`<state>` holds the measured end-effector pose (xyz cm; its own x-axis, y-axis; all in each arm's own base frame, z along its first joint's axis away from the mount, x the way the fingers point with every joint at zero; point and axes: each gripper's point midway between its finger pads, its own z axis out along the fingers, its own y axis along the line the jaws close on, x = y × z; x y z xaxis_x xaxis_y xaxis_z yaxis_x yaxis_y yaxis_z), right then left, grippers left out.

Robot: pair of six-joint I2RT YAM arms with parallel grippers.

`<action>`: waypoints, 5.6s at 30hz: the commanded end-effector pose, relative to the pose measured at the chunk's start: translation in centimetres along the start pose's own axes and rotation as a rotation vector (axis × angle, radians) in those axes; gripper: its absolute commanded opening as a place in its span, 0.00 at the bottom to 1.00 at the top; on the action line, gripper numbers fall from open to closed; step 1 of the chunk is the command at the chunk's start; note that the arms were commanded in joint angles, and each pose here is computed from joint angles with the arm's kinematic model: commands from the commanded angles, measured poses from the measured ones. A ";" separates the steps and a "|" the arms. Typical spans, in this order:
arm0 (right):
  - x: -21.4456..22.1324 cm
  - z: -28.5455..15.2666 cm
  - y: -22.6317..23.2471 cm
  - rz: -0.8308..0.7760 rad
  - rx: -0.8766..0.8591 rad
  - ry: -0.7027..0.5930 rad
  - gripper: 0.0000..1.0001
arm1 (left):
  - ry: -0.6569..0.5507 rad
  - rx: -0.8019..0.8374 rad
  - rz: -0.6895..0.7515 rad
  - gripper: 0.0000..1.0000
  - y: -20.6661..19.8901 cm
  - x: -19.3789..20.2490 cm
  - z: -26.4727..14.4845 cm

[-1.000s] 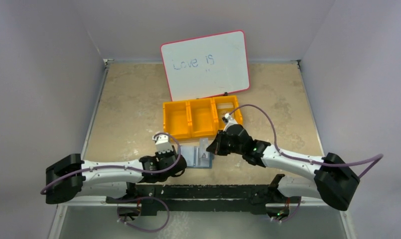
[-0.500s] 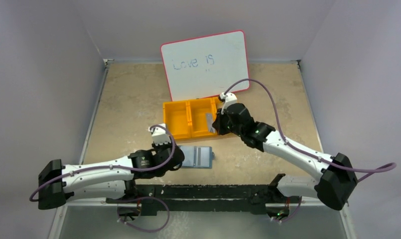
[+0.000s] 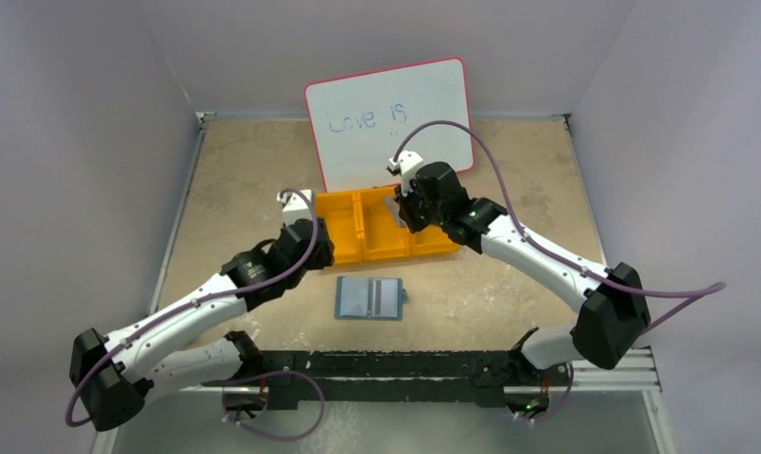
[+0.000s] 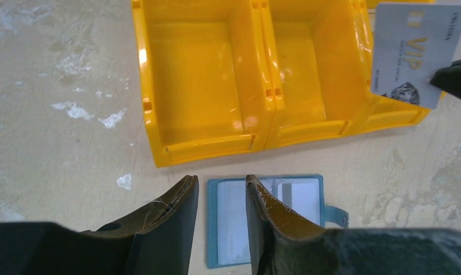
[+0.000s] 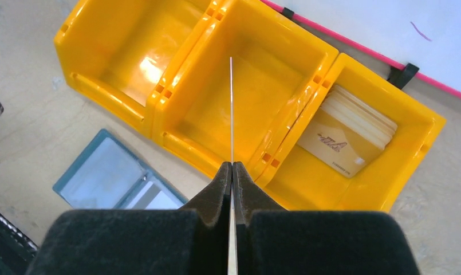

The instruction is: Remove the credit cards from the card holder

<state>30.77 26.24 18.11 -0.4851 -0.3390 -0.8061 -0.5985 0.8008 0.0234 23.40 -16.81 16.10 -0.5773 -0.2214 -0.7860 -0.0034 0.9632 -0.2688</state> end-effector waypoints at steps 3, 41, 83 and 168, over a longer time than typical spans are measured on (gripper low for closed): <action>-1.2 -1.8 1.4 -0.171 -0.125 -0.018 0.00 | -0.036 0.274 0.136 0.42 -5.0 -6.2 -0.2; -1.3 -5.6 4.9 -0.242 -0.349 -0.092 0.00 | -0.078 0.847 0.451 0.44 -12.0 -10.6 -2.5; -2.6 -6.8 6.0 -0.293 -0.411 -0.180 0.00 | 0.100 1.188 0.779 0.16 -13.8 -5.1 -2.6; -9.1 -9.2 9.8 -0.490 -0.809 -0.376 0.07 | -0.450 1.129 0.181 0.00 -12.1 -8.4 -7.5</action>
<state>23.90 32.36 29.42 0.0456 -0.2756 -0.9602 -0.9973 0.0420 -0.0594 22.33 -25.39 27.59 -0.2379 -0.3231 -0.9160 0.8549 0.3779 -0.3554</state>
